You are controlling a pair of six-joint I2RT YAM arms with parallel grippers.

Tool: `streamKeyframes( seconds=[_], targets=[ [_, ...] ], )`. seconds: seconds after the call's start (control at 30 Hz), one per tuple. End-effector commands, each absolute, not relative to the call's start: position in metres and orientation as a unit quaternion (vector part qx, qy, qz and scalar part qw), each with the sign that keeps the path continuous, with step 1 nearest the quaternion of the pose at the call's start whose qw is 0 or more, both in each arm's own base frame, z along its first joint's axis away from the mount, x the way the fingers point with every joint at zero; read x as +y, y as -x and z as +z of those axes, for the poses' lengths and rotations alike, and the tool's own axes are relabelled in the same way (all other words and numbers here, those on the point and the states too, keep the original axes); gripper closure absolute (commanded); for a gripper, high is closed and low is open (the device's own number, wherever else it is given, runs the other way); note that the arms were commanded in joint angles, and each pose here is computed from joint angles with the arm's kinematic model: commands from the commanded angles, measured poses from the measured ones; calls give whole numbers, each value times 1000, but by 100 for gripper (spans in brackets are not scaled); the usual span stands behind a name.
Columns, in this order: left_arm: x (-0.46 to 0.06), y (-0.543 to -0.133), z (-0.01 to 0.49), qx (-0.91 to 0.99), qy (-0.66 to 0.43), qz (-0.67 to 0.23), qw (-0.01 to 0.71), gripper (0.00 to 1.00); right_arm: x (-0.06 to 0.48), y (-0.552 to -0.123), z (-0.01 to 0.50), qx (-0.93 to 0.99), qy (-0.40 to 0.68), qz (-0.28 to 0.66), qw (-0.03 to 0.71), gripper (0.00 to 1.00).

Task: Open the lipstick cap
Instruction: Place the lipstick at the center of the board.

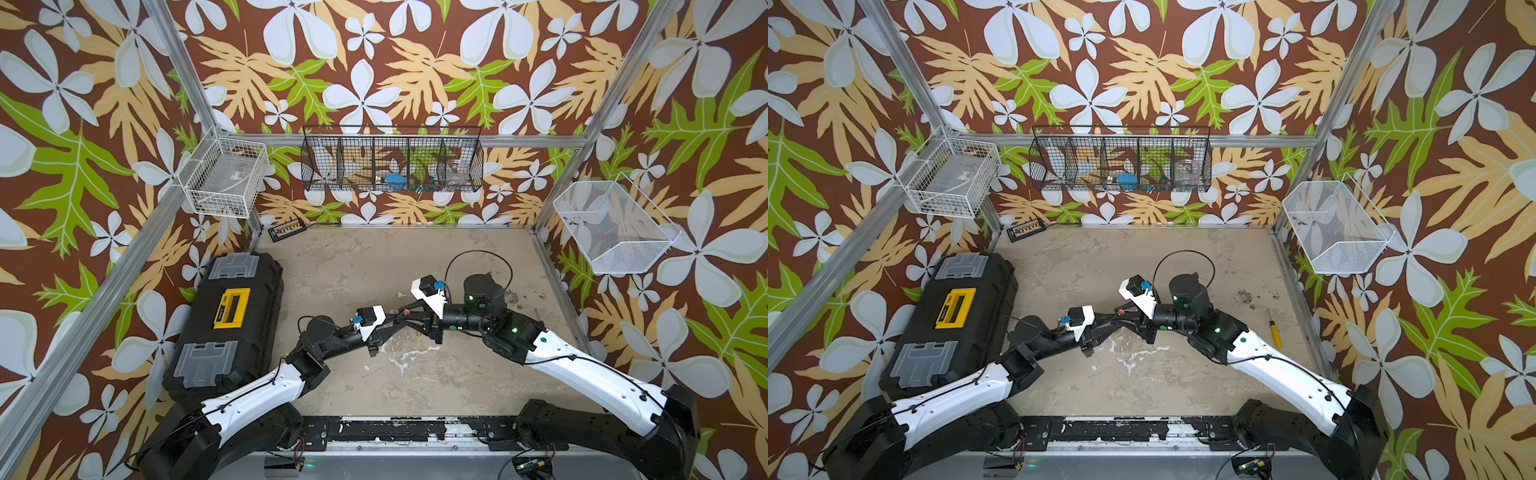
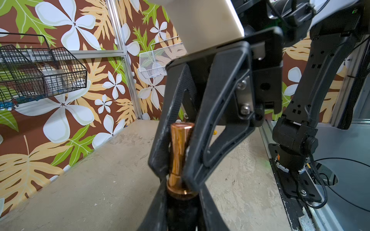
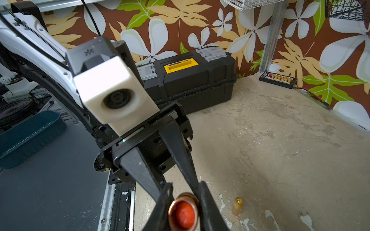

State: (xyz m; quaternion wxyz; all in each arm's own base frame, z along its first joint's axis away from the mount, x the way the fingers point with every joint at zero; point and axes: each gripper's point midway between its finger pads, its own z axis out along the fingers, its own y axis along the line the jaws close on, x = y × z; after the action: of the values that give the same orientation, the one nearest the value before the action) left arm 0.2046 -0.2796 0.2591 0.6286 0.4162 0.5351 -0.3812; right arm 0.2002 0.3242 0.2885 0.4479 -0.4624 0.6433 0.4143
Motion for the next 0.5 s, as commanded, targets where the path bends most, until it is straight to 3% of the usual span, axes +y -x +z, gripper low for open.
streamKeyframes(
  seconds=[0.0, 0.4, 0.47],
  targets=[
    [-279, -205, 264, 529, -415, -379, 635, 88, 325, -198, 294, 637, 465, 414, 454, 78],
    [-281, -205, 262, 533, -416, -383, 630, 83, 323, -198, 297, 634, 466, 410, 462, 84],
    [-281, -205, 263, 533, -416, -385, 629, 76, 322, -199, 298, 634, 465, 410, 463, 84]
  ],
)
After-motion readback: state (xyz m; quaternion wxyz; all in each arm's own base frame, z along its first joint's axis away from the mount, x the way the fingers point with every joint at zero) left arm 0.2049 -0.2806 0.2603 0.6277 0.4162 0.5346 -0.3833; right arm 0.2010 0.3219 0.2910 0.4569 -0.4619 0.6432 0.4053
